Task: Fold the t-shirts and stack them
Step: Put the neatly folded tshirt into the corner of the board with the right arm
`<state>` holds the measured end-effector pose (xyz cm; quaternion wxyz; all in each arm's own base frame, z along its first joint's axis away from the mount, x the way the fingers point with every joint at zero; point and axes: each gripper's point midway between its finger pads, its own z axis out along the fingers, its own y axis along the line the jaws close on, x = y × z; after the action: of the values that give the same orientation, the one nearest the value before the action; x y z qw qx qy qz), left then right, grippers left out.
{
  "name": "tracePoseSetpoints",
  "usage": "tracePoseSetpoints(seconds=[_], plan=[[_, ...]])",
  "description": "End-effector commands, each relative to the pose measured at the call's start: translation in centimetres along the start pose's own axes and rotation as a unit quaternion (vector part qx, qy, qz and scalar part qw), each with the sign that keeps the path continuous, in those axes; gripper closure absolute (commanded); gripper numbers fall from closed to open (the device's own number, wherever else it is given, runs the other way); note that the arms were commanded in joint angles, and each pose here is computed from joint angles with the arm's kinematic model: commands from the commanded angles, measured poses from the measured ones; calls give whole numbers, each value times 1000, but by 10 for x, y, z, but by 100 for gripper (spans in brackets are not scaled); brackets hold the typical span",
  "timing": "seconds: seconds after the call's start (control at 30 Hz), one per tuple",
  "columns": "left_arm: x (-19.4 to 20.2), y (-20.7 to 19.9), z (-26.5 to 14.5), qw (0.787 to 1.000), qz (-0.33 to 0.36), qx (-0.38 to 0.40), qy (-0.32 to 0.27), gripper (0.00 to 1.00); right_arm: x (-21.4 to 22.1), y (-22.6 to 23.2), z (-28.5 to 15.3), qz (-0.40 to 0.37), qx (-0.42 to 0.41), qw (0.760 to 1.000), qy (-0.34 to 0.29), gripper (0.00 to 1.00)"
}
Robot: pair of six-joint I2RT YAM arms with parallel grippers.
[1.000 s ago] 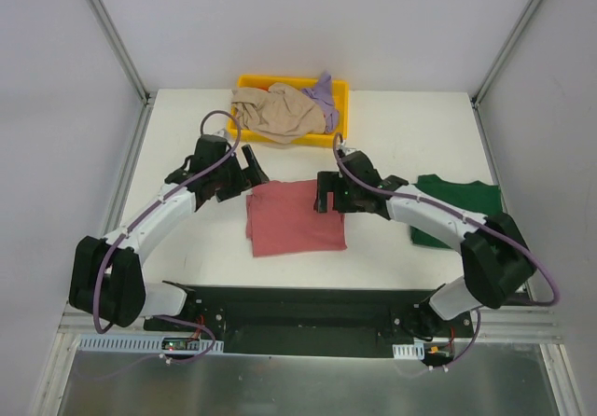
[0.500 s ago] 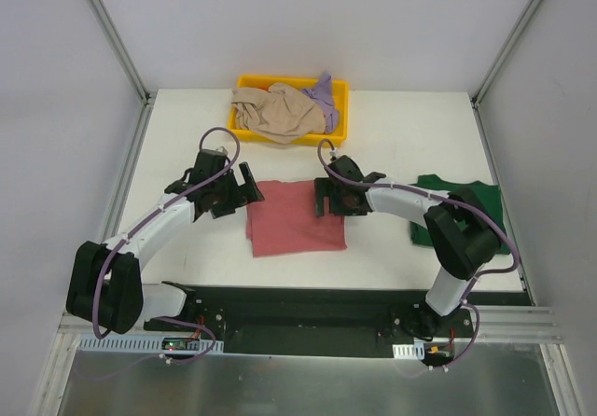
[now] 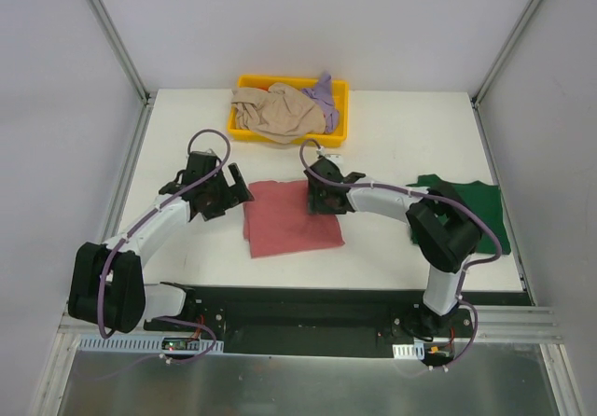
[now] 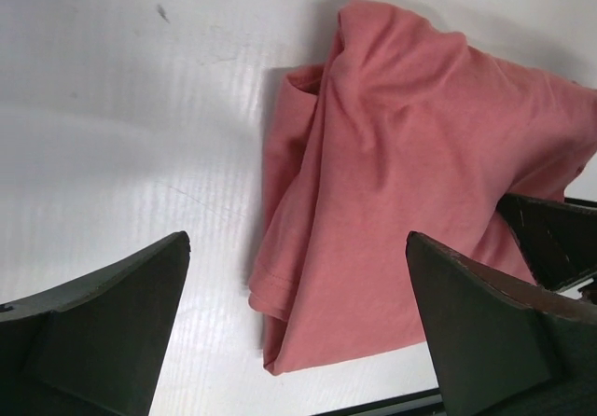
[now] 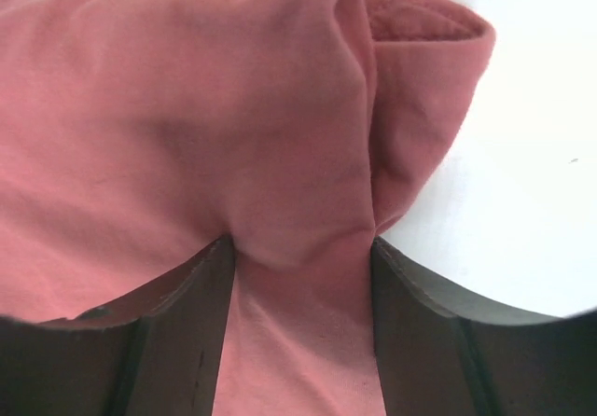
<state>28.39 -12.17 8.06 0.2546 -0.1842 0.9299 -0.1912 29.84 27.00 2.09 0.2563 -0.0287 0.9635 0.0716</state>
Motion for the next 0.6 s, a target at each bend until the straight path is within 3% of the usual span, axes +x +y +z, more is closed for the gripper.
tracePoseSetpoints(seconds=[0.0,0.03,0.1,0.3,0.57], plan=[[-9,12,-5,1000,-5,-10,-24,1,39,-15,11,-16,80,995,52,46],[-8,15,-5,1000,-5,-14,-25,1,40,-17,11,-14,89,995,52,51],[-9,18,-6,999,-4,-20,-32,1,41,-21,11,-17,103,993,53,69],[-9,26,-8,999,1,-30,-42,1,22,-50,-21,-77,175,981,27,99],[-8,34,-7,998,1,-48,-49,1,-12,-139,-116,-175,351,919,-31,100]])
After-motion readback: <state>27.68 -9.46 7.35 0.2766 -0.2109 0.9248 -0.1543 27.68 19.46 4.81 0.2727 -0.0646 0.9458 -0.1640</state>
